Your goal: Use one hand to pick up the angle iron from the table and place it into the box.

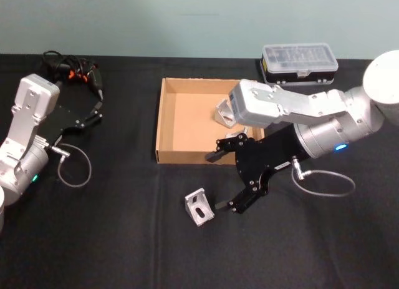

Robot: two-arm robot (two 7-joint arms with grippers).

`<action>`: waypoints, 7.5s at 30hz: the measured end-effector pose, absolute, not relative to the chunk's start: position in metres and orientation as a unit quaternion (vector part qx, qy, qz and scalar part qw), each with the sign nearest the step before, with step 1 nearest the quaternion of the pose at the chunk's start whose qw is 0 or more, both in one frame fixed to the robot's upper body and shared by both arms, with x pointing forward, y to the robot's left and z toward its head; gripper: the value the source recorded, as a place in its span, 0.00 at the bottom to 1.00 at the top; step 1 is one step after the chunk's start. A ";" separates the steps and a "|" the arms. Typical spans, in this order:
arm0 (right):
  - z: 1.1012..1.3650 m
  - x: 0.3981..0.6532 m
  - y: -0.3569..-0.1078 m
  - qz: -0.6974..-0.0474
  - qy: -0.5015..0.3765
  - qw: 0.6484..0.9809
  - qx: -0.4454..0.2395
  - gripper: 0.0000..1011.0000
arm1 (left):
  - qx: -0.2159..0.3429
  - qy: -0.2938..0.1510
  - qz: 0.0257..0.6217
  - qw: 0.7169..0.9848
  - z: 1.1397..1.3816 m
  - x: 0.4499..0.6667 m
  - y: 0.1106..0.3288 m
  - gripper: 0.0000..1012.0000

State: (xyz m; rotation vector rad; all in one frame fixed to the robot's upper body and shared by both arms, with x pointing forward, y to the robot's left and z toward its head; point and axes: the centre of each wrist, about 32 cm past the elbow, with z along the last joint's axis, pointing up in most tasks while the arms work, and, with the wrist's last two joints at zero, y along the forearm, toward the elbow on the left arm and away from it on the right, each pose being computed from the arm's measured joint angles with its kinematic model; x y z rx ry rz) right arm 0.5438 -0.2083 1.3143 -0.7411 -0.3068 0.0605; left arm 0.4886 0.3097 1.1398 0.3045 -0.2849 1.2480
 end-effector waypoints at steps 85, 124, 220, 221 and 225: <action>1.273 0.630 -0.108 0.180 -0.161 0.849 -0.469 0.63 | 0.141 -0.132 0.580 0.791 1.140 0.489 0.310 0.99; 1.325 0.622 -0.147 0.092 -0.165 0.901 -0.391 0.07 | 0.141 -0.132 0.580 0.791 1.140 0.489 0.310 0.99; 1.224 0.492 -0.294 -0.509 -0.032 0.846 -0.156 0.99 | 0.141 -0.132 0.580 0.791 1.140 0.489 0.310 0.99; 1.218 0.489 -0.295 -0.518 -0.032 0.841 -0.154 0.99 | 0.141 -0.132 0.580 0.791 1.140 0.489 0.310 0.99; 1.206 0.487 -0.295 -0.532 -0.031 0.832 -0.154 0.99 | 0.141 -0.132 0.580 0.791 1.140 0.489 0.310 0.99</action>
